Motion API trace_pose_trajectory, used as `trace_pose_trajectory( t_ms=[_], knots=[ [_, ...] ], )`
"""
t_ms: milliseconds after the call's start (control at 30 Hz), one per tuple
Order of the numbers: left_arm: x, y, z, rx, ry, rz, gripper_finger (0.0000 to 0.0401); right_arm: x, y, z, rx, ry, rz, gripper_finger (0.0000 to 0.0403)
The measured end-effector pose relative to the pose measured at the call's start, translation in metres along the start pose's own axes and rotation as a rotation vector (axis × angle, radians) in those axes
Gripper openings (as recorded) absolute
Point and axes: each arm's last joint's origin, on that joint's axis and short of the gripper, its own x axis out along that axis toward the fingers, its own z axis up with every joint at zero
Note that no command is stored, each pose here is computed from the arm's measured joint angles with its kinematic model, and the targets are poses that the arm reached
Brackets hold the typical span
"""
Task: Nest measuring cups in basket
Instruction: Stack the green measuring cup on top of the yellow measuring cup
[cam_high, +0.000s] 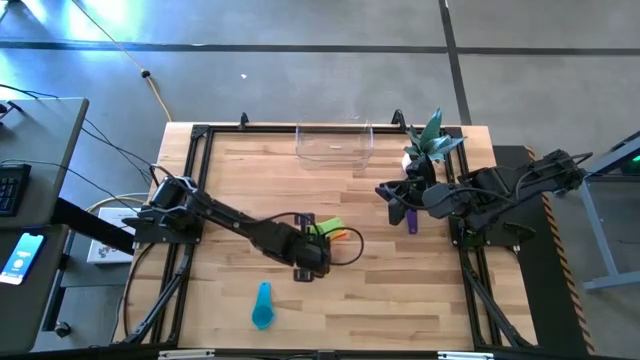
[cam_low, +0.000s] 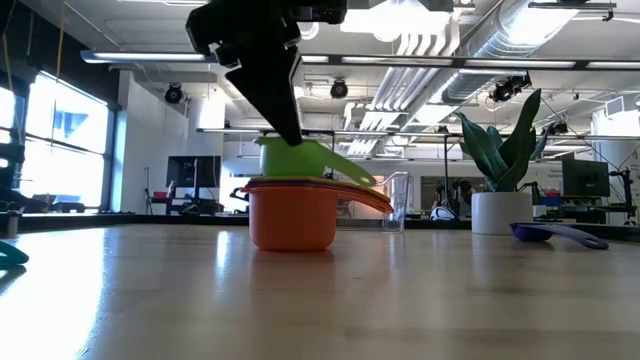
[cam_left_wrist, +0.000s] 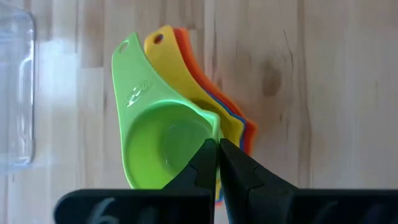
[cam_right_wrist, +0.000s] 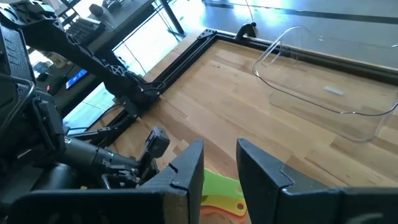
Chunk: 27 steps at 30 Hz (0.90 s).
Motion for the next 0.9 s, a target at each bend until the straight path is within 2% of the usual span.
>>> trace_pose_trajectory(
  t_ms=[300,600,900],
  knots=[
    [0.0009,-0.0007,0.0031,0.049,-0.018,-0.067,0.0,0.0,0.0001,-0.0001,-0.001,0.004,0.003,0.0087],
    [0.0033,0.0046,0.0025,0.13,0.0,-0.074,0.0001,0.0,0.0005,-0.0007,-0.001,0.023,0.017,0.0087],
    [0.0047,0.0068,0.0011,0.155,0.026,-0.124,0.0025,0.0,0.0005,-0.0008,-0.008,0.025,0.018,0.0087]
  ],
)
